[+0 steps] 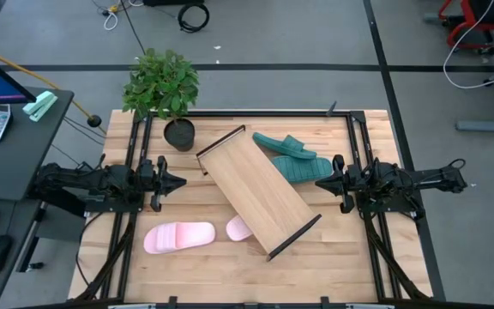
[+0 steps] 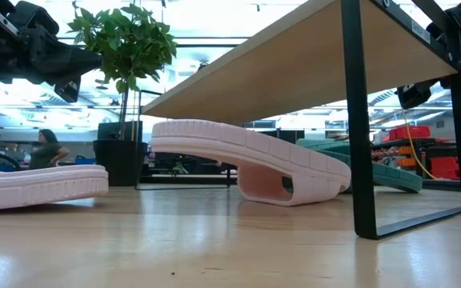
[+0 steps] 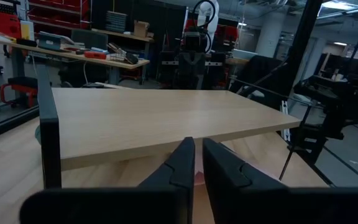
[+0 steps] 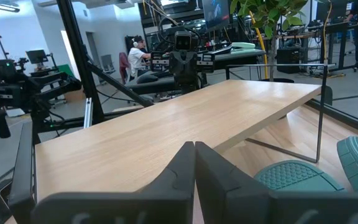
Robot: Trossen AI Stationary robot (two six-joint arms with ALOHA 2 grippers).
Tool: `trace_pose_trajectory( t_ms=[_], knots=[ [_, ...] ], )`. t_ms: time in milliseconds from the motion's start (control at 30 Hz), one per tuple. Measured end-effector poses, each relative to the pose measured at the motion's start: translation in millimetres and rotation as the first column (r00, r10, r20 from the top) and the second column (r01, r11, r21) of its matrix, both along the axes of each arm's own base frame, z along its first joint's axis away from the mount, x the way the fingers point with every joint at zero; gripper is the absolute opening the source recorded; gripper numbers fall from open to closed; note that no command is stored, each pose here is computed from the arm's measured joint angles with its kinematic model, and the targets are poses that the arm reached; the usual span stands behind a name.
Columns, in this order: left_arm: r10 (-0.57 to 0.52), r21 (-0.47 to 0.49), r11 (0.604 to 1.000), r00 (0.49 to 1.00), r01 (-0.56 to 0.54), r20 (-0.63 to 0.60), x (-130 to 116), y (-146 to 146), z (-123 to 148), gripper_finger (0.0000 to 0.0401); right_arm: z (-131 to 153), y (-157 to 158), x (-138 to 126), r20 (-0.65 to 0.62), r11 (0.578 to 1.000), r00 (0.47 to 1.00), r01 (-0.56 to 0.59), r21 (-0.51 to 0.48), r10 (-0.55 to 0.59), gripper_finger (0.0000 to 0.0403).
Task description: Pick and place slides into the shelf
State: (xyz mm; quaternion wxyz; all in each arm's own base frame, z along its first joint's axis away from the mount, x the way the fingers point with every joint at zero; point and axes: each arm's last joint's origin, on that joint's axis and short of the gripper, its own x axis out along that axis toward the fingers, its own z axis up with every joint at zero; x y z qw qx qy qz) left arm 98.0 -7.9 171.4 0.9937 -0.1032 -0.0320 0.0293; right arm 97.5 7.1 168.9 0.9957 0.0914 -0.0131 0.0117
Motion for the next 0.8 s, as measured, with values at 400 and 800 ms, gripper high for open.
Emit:
trace_pose_trajectory(
  t_ms=[400, 800],
  knots=[
    [0.0, 0.0, 1.0, 1.0, 0.0, 0.0, 0.0, 0.0, 0.0, 0.0028, -0.2, 0.0, 0.0, -0.001, 1.0, 1.0, 0.0, 0.0, 0.0, 0.0018],
    [0.0, 0.0, 1.0, 1.0, 0.0, 0.0, 0.0, 0.0, 0.0, 0.004, 0.0, 0.0, 0.0, 0.0, 1.0, 1.0, 0.0, 0.0, 0.0, 0.0018]
  ],
)
